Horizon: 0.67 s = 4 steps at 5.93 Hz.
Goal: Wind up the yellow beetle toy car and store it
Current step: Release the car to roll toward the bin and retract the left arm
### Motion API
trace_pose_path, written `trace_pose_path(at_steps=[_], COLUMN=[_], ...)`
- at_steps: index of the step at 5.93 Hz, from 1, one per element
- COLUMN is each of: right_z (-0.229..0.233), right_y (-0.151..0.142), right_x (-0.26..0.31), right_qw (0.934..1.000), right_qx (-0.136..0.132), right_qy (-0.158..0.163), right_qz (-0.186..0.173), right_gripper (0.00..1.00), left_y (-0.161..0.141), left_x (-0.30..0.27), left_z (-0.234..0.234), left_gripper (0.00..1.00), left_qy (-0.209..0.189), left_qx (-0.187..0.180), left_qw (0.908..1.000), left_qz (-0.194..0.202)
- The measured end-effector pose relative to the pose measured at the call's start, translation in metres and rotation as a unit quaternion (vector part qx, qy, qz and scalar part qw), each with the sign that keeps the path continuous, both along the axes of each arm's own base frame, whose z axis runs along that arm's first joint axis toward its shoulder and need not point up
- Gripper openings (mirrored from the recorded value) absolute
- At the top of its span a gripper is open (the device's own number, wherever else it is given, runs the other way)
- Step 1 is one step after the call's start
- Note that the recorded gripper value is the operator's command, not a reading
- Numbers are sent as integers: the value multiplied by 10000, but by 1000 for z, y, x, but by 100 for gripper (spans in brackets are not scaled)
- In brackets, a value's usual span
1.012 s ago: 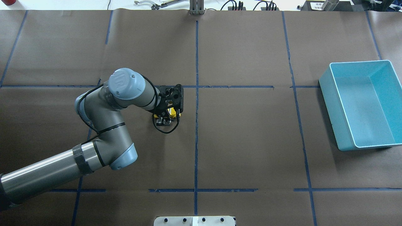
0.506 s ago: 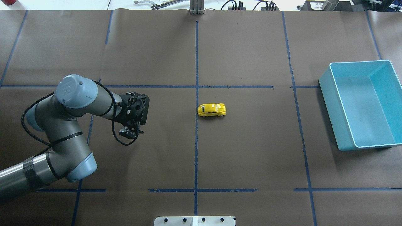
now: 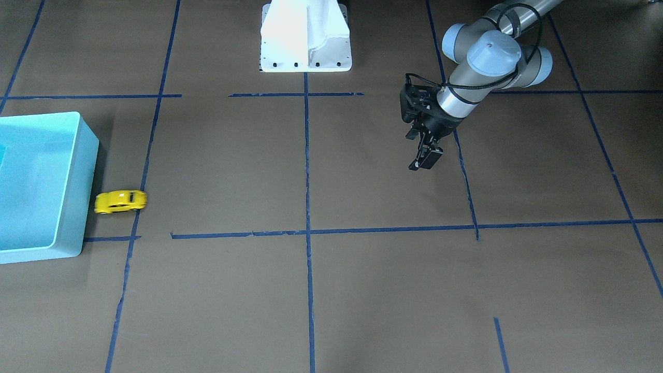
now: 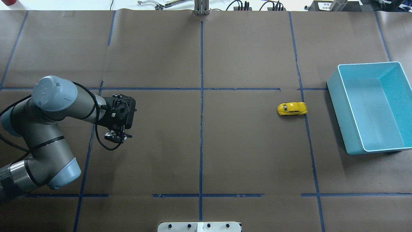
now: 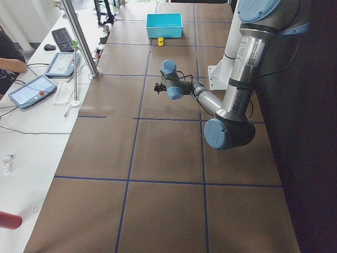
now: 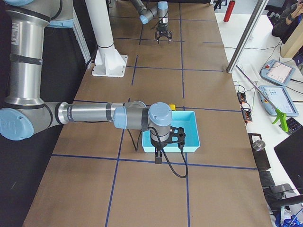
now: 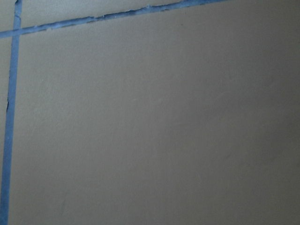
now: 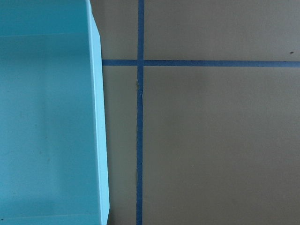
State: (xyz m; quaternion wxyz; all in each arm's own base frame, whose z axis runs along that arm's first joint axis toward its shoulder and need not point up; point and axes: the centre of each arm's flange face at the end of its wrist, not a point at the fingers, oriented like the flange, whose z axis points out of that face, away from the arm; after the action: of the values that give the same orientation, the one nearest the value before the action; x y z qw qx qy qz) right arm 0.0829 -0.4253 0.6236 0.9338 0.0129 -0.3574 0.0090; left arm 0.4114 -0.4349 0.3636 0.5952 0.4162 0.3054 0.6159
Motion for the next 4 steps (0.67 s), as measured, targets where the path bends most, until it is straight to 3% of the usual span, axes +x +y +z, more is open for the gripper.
trace_pose_path(at_steps=[2,4], right_z=[0,-4], right_y=[-1,-3], right_x=[0,-2], right_qw=[10000,10000], right_qx=[5,41], right_qy=[6,11], right_qz=[-3,-32], right_gripper=[100,100], left_y=[-12,-25], left_x=[-65,-172], left_z=[11,52], left_gripper=[100,100], left_qy=[-214,-787], left_qx=[-274,-1190], left_qw=[9987,9847], left_qz=[-360,-998])
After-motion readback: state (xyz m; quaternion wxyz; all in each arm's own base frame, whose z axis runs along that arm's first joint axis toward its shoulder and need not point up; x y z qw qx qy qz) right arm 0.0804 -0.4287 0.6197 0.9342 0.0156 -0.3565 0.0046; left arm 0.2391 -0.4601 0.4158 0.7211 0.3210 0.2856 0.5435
